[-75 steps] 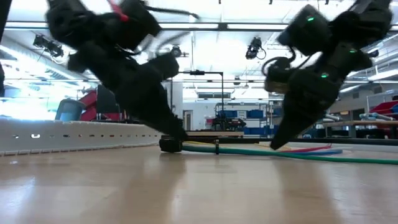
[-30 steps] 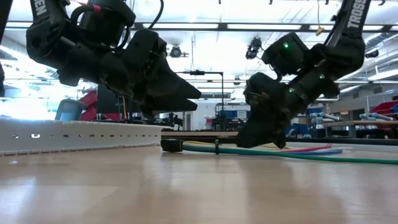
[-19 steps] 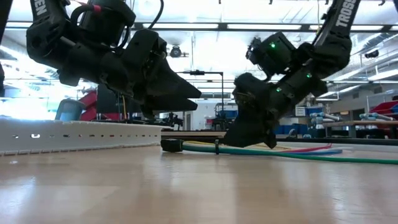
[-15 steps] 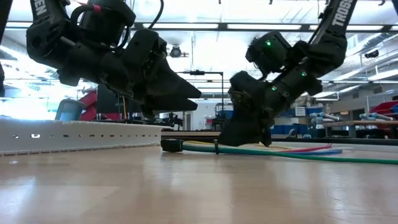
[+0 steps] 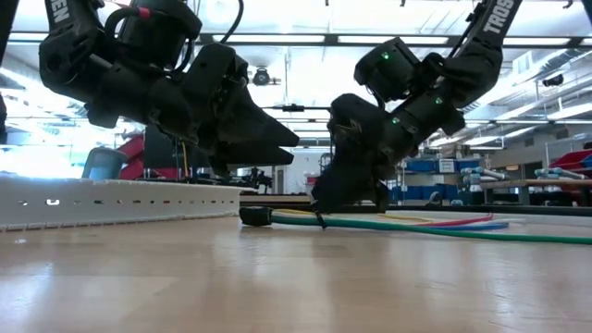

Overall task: Ziptie cables
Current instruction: Wrap the cable wires with the black zip tie

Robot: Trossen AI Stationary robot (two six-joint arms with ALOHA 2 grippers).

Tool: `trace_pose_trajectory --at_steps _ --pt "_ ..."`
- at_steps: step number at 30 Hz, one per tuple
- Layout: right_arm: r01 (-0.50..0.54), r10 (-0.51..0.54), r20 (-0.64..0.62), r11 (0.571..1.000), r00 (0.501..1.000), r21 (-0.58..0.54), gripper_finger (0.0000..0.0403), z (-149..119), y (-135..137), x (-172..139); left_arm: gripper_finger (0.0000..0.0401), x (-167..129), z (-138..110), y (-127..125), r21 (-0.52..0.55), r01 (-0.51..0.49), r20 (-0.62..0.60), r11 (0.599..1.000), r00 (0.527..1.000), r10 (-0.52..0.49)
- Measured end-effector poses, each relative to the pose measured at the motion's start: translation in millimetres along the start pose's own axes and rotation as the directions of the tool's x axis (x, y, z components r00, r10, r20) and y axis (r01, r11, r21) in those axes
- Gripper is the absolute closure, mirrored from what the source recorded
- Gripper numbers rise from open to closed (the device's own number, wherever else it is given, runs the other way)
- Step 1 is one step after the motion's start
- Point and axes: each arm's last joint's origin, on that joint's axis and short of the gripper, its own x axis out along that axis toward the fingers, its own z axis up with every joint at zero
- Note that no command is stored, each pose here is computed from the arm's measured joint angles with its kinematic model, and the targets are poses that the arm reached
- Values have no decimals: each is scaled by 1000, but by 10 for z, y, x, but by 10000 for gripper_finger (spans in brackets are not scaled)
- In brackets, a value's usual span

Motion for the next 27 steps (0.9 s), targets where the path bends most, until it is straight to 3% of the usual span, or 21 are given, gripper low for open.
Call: trace_pose_trajectory --at_steps 10,16,27 --pt "-47 46 -19 999 999 -15 303 16 -10 -8 163 0 -1 0 0 0 -1 1000 1000 0" --pt "6 -6 -60 1000 998 1 303 -29 -55 -10 163 0 -1 0 0 0 -1 1000 1000 0" --pt "-52 52 -64 999 997 10 303 -9 -38 -12 163 0 -16 5 4 -6 -16 1000 1000 6"
